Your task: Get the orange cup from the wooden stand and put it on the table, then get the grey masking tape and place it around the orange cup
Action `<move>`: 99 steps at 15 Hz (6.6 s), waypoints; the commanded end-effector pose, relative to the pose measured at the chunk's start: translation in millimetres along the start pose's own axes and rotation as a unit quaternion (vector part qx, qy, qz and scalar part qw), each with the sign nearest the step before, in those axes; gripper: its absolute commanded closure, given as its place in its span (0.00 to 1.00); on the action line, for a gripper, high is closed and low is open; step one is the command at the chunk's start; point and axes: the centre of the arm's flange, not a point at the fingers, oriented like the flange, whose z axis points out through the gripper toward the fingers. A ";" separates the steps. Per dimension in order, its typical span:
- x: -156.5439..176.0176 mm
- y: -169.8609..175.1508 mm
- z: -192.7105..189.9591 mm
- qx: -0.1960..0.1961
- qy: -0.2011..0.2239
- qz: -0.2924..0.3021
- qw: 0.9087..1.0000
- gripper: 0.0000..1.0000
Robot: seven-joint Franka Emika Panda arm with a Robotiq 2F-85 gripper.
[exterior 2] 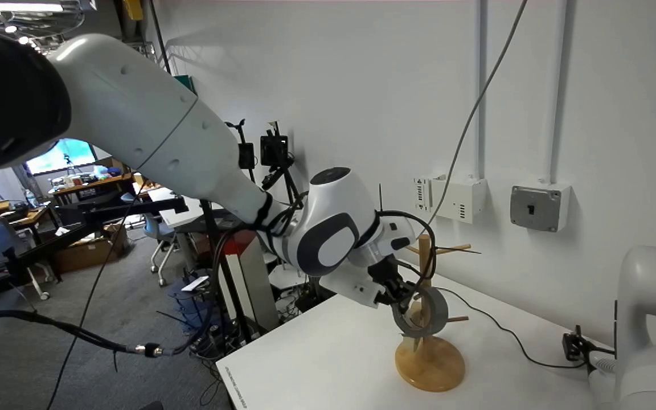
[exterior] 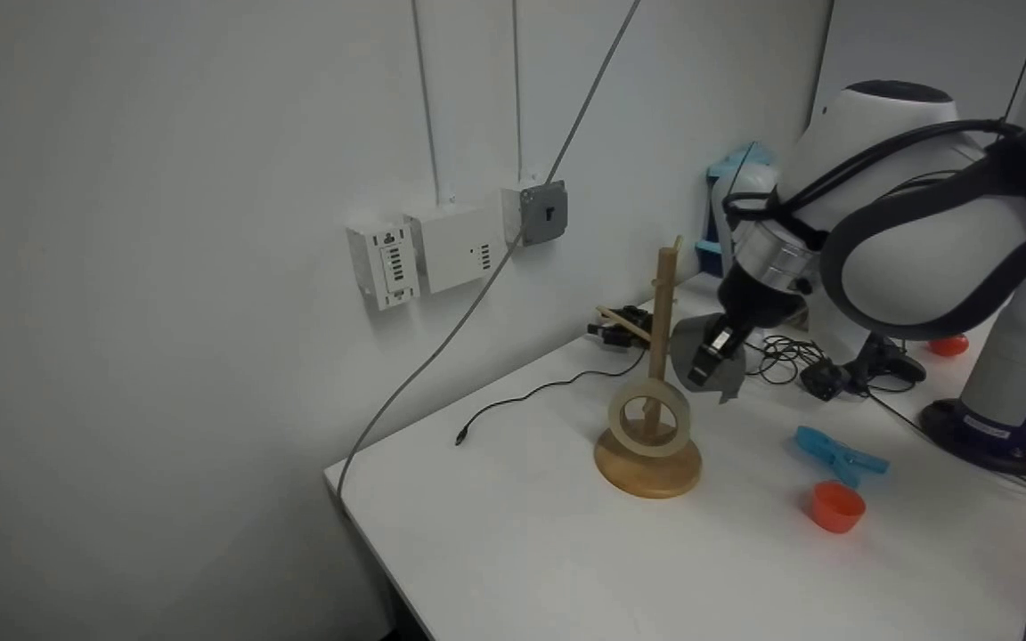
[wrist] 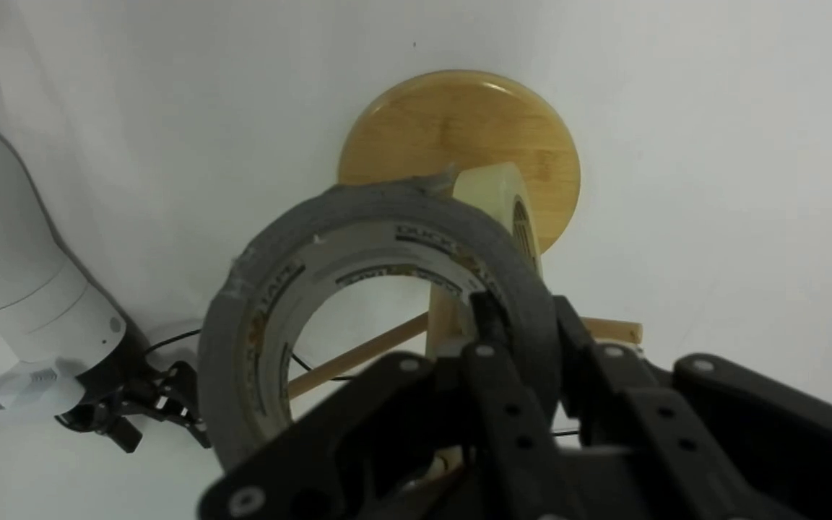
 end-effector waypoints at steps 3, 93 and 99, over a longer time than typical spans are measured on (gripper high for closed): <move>5.3 -12.4 -24.6 0.002 -0.008 -0.006 1.000 0.95; -102.1 41.2 91.5 0.001 -0.308 0.096 0.947 0.95; -98.4 42.2 79.9 -0.008 -0.314 0.097 0.944 0.95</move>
